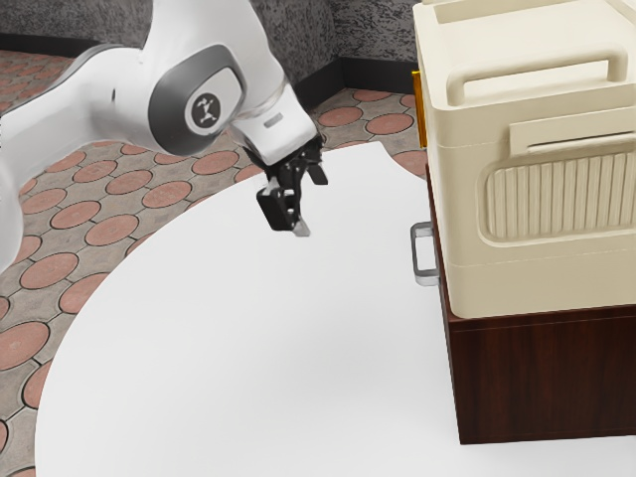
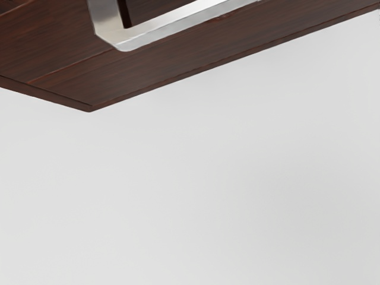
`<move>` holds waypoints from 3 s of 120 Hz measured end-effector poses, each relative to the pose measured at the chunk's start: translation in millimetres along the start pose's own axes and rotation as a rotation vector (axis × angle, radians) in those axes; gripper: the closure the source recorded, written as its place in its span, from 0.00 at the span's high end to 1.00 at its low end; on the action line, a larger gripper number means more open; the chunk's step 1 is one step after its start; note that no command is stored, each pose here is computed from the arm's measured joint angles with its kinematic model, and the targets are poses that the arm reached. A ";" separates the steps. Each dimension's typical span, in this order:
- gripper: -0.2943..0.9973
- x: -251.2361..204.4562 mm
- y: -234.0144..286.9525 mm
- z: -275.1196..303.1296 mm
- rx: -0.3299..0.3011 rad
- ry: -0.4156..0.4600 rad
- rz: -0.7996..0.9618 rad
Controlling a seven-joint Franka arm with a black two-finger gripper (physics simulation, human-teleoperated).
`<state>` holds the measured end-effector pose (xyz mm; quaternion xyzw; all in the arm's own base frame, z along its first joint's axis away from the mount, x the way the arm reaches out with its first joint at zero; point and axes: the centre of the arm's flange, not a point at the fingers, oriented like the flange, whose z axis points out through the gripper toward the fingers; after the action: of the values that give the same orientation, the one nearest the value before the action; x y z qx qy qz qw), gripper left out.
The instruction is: Pull the drawer handle with one arm to open the drawer
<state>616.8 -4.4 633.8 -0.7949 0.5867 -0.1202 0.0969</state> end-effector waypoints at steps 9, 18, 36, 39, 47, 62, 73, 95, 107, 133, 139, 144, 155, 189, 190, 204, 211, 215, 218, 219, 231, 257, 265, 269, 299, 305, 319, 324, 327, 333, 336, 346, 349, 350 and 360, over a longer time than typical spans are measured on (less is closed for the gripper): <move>0.77 2.8 7.4 0.6 0.037 0.018 0.063; 0.77 4.8 13.3 -3.3 0.070 0.034 0.118; 0.77 2.3 24.5 -4.3 0.098 0.049 0.206; 0.77 2.3 24.5 -4.9 0.104 0.050 0.221; 0.77 1.8 25.0 -3.3 0.116 0.050 0.264; 0.77 -2.1 31.4 6.8 0.137 0.057 0.338; 0.77 -6.0 34.0 11.6 0.168 0.063 0.390; 0.77 -5.7 44.2 24.3 0.239 0.118 0.465; 0.77 3.6 46.9 25.9 0.283 0.131 0.520; 0.77 7.3 61.5 32.0 0.340 0.138 0.616; 0.77 12.5 63.0 30.9 0.357 0.139 0.645; 0.77 16.6 64.2 30.0 0.369 0.139 0.668; 0.77 19.9 67.0 32.1 0.382 0.134 0.709; 0.77 29.7 76.3 41.1 0.389 0.102 0.838; 0.77 29.4 76.1 41.4 0.390 0.102 0.839; 0.77 34.4 77.4 43.5 0.395 0.098 0.873; 0.77 42.4 80.3 42.9 0.402 0.102 0.897; 0.77 45.5 81.9 43.5 0.404 0.103 0.907; 0.77 46.3 83.1 45.3 0.403 0.103 0.913; 0.77 46.3 83.3 45.8 0.403 0.103 0.915; 0.77 37.4 83.1 53.6 0.394 0.093 0.916; 0.77 46.2 84.6 63.3 0.407 0.082 0.964; 0.77 45.7 84.2 68.2 0.406 0.076 0.972; 0.77 45.7 84.0 70.8 0.405 0.073 0.976; 0.77 51.4 84.9 81.5 0.406 0.062 1.011; 0.77 52.7 84.9 86.0 0.400 0.059 1.017; 0.79 53.6 84.9 93.1 0.394 0.054 1.027; 0.79 53.8 84.8 93.4 0.395 0.053 1.030; 0.79 53.8 84.6 93.6 0.396 0.052 1.031; 0.78 54.0 84.6 94.9 0.396 0.051 1.034; 0.77 54.3 84.6 95.6 0.395 0.051 1.035; 0.77 54.4 85.2 98.0 0.393 0.051 1.038; 0.77 54.3 85.5 98.8 0.391 0.051 1.039; 0.77 54.3 85.6 99.0 0.391 0.051 1.039; 0.77 53.2 87.9 100.8 0.386 0.052 1.042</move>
<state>582.7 -79.7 516.0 -0.3643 0.8717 -0.1816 0.2729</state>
